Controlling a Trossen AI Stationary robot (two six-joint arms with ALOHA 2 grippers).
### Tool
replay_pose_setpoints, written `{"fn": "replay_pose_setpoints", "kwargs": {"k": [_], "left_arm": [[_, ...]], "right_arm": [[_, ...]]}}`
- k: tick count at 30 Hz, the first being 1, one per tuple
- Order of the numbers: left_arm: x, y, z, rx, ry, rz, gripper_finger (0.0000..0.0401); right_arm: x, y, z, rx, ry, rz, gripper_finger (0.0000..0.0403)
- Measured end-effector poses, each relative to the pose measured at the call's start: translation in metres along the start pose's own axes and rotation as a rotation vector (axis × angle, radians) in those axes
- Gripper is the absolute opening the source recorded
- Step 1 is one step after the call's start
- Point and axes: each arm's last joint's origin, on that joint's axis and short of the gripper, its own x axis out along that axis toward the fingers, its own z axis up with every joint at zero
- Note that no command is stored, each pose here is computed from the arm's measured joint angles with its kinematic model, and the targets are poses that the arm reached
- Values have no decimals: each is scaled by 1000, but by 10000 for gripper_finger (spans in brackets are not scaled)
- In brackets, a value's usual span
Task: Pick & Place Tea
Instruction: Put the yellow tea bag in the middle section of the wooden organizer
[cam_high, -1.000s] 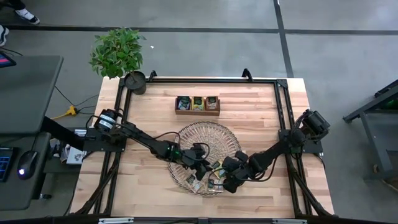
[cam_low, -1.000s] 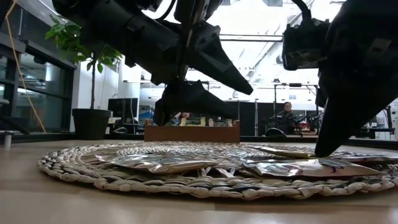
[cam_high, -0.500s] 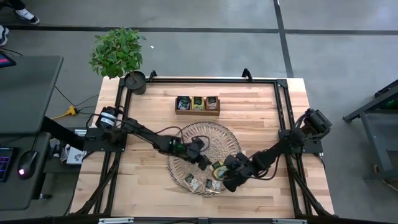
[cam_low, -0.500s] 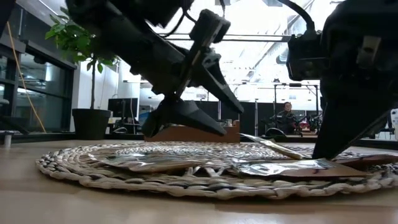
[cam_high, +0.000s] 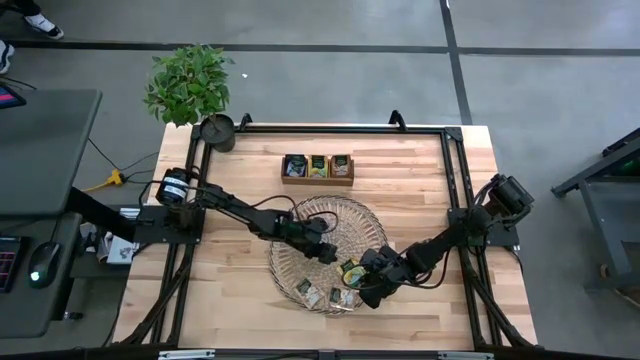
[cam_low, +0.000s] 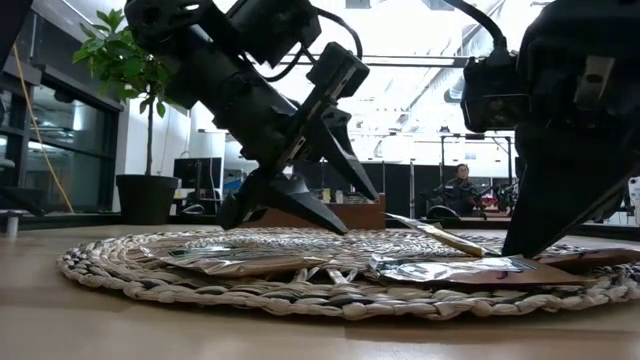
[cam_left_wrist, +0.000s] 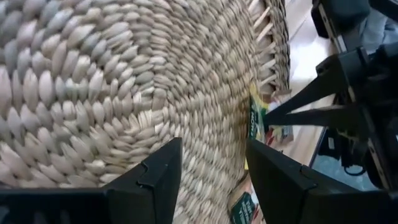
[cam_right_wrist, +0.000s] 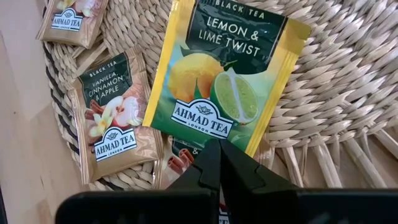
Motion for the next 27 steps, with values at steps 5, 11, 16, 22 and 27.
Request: {"fn": "replay_pose_setpoints", "kwargs": {"k": [5, 11, 16, 22, 27], "left_arm": [[0, 0, -1, 2, 27, -9, 177], [9, -6, 1, 22, 45, -24, 177], [32, -16, 5, 67, 97, -45, 177], [46, -25, 8, 83, 150, -20, 177], [46, -25, 8, 80, 189, -2, 177]], "right_arm": [[0, 0, 0, -10, -8, -6, 0], [0, -1, 0, -19, -16, -9, 0], [0, -1, 0, -20, -22, -11, 0], [1, -1, 0, -24, -11, -6, 0], [1, 0, 0, -24, -14, -2, 0]]}}
